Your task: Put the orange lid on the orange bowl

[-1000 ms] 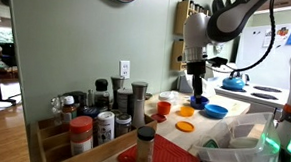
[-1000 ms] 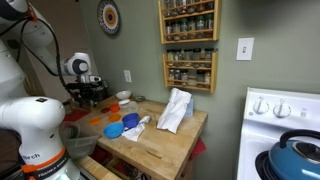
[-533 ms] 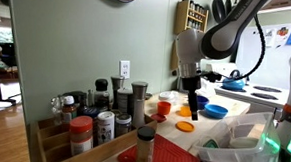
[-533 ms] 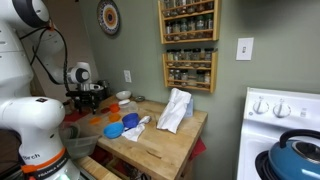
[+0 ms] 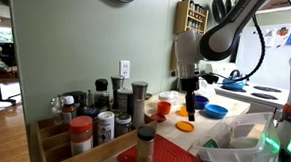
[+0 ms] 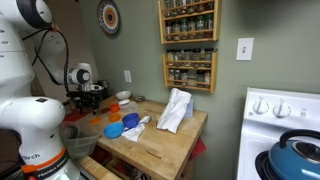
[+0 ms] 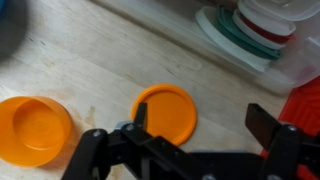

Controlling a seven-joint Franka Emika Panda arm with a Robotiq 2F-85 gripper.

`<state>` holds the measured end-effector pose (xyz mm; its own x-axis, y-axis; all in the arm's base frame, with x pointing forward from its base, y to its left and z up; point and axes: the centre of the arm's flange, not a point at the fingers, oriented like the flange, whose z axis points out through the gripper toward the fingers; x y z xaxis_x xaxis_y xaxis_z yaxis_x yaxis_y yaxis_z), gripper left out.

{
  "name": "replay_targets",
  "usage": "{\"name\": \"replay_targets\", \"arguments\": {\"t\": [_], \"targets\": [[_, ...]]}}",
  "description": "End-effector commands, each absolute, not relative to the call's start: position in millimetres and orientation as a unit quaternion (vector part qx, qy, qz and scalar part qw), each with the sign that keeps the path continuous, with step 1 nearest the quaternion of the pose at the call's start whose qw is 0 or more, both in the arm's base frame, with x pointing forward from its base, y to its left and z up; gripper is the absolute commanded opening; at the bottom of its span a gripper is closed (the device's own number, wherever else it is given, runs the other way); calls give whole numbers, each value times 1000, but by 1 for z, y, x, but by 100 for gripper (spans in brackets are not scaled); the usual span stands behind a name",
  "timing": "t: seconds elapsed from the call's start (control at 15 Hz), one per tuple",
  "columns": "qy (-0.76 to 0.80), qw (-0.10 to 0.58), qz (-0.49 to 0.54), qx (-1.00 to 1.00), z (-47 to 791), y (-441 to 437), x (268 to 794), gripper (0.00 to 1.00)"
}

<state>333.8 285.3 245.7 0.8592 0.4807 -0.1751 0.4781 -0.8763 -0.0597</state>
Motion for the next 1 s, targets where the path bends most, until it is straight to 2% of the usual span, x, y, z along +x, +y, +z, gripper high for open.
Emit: {"name": "replay_targets", "arguments": {"t": [0.0,0.47,0.93], "targets": [[-213,8,59,-975,229,287,336,100],[-183,-19,27,-983,201,284,338,100],[-161,-18,29,-986,184,277,340,100]]}}
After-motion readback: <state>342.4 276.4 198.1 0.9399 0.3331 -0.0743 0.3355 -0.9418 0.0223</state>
